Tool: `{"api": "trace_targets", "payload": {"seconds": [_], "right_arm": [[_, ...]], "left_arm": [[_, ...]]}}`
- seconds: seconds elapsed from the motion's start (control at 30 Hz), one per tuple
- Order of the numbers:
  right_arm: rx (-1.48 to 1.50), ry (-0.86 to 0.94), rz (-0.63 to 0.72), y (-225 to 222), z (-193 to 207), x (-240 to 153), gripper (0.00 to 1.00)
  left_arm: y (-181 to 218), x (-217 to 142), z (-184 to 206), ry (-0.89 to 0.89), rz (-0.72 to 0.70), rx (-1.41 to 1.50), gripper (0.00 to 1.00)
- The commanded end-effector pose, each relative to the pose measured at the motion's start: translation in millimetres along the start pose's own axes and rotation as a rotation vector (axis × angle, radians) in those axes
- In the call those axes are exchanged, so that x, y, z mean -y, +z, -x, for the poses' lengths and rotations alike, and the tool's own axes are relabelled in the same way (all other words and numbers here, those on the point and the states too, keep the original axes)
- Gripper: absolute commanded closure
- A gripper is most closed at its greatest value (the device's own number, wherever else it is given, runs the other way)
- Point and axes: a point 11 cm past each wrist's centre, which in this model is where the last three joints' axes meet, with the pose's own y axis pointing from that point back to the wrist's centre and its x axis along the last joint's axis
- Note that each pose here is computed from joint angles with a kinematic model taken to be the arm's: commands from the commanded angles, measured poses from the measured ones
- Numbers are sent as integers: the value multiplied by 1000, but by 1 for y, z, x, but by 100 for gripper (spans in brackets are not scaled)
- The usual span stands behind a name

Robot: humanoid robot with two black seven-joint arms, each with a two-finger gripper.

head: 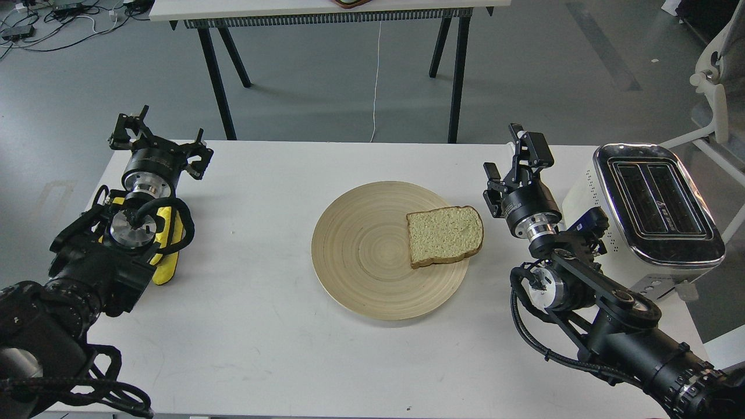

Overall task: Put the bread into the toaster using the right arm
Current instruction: 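Move the right gripper from beside the toaster toward the bread slice on the plate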

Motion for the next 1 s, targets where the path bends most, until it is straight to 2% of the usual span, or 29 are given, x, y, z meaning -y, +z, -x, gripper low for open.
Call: {"api": "trace_targets", "payload": {"seconds": [0.0,0.2,0.3,0.43,0.57,0.73,0.97], "right_arm": [[2,-4,-6,-3,1,2,4],[-17,2,-13,-6,-1,3,4],[-85,52,-31,-19,-22,4,4],[-231,141,-60,-36,-43,8,4],[-499,172,-92,-41,-49,5,4],[-586,66,-40,-14,-33,-5,4],[-649,20,45,18,-38,-25,4]], "left_arm": [[0,0,0,0,-1,1,0],[0,0,0,0,-2,2,0],[0,0,0,0,-1,1,0],[0,0,0,0,-1,1,0],[0,0,0,0,0,0,0],[0,0,0,0,1,1,0],[0,0,0,0,-1,1,0]]}}
